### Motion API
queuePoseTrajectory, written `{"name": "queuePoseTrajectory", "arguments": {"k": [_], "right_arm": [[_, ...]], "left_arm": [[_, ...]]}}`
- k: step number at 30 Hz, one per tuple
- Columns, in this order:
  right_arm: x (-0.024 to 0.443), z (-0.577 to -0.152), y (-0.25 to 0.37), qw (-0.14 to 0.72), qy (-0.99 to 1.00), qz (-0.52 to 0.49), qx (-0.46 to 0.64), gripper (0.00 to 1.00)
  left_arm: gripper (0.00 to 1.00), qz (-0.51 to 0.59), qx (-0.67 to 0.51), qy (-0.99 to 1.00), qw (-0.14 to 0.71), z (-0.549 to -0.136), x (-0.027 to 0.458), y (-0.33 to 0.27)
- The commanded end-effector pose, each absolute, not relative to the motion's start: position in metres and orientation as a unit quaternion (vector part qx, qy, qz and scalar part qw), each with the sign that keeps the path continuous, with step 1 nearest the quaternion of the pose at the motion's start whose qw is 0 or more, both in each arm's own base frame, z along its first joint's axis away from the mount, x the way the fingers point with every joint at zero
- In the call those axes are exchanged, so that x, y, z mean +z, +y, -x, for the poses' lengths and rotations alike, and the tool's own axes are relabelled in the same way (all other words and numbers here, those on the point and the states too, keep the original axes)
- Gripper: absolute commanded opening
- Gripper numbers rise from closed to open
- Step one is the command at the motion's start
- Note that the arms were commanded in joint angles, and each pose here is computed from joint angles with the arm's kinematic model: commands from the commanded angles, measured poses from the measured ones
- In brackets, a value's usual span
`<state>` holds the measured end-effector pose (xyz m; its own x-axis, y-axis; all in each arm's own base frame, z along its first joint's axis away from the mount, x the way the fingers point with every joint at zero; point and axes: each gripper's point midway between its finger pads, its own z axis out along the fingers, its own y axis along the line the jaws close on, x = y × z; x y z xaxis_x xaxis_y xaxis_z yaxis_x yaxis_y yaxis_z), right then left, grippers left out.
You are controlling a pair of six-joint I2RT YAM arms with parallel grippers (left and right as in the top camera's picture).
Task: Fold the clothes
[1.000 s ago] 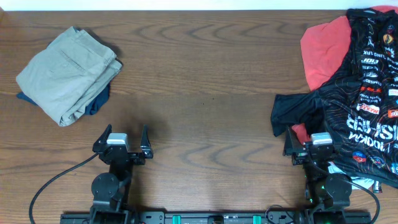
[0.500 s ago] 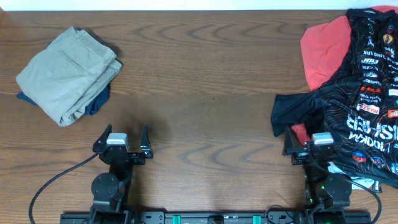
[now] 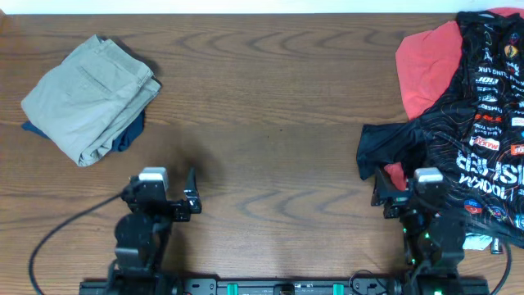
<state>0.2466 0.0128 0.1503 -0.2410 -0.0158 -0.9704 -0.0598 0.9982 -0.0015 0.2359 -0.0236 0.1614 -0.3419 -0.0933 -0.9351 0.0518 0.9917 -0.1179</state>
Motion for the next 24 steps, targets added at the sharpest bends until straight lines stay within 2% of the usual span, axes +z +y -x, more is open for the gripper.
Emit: {"name": "queuePoseTrajectory", "arguments": {"k": [1, 6, 12, 15, 19, 24], "right_arm": [[0.179, -0.253, 0.007, 0.610, 0.792, 0.010, 0.010, 0.99], [0.187, -0.271, 0.008, 0.526, 0.851, 0.016, 0.007, 0.99], [0.166, -0.296, 0.013, 0.361, 0.932, 0.041, 0.012, 0.99], [0.153, -0.315, 0.020, 0.311, 0.949, 0.047, 0.030, 0.99], [0.111, -0.333, 0.027, 0.258, 0.964, 0.050, 0.048, 0.99], [0.050, -0.336, 0.022, 0.179, 0.982, 0.045, 0.033, 0.96]], "left_arm": [[0.98, 0.011, -0.077, 0.826, 0.558, -0.240, 0.191, -0.028], [0.98, 0.013, -0.067, 0.875, 0.480, -0.244, 0.197, -0.029], [0.98, 0.014, -0.058, 0.914, 0.402, -0.252, 0.188, -0.030], [0.98, 0.015, -0.055, 0.923, 0.379, -0.256, 0.176, -0.030], [0.98, 0.015, -0.053, 0.933, 0.357, -0.258, 0.164, -0.030], [0.98, 0.015, -0.051, 0.938, 0.343, -0.260, 0.157, -0.030]]}}
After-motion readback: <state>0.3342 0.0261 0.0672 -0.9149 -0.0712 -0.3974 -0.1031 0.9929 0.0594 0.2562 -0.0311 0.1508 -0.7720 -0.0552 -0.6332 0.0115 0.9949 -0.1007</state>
